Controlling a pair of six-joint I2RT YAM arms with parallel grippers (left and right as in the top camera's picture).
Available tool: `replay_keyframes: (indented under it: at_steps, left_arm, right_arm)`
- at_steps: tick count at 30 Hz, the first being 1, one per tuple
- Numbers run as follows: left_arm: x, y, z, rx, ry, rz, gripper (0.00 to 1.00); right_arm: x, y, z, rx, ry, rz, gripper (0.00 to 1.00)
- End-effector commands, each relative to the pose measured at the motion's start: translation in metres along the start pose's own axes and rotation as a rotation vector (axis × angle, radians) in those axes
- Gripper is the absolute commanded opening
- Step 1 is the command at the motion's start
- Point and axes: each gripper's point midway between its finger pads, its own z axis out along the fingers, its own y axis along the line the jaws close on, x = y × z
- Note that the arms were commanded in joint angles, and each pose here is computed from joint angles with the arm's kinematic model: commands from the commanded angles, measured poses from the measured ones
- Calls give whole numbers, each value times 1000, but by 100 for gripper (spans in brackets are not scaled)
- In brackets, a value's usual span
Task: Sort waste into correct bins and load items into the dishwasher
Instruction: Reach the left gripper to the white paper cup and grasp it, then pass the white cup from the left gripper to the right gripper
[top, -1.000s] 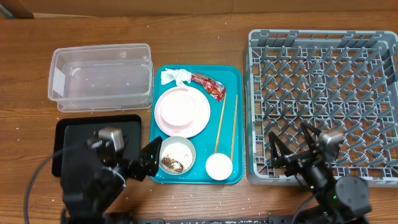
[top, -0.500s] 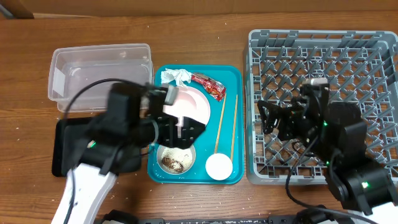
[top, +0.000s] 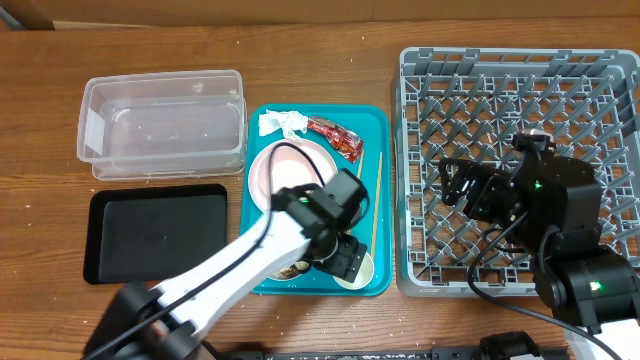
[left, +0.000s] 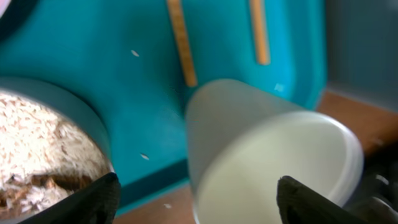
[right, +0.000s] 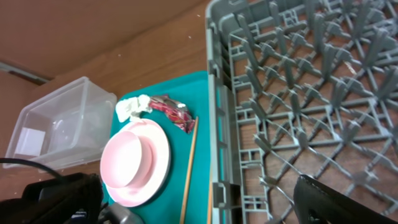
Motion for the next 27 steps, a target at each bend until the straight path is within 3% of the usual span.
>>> replay_keyframes:
  at_steps: [1,4,5,13,15,21,24,27]
  left_arm:
    - [-16,17,15,-124,-36,-30,61]
    - [-23,12,18,-92,-50,-49,9]
    - [-25,10,13,-80,-59,-71,4]
    - [-51,2,-94,130,-249,-101,4]
    - [-54,3,-129,282,-314,-92,4]
    - [-50,-5,-232,928,-456,23,4]
    - [-44,-3,-257,1077,-489,59,4]
    - [-41,-5,-265,1127,-492,80,4]
  right_arm:
    - [-7,4,-8,-8,-18,23,100]
    - [-4,2,-7,-1,-5,25,100]
    - [-4,2,-7,0,-3,25,100]
    - [-1,14,-8,-67,18,-29,100]
    - [5,35,-11,-191,49,-114,100]
    - [16,110,-33,-665,130,-262,96]
    - [17,138,-49,-896,154,-337,96]
    - [14,152,-54,-1029,174,-363,97]
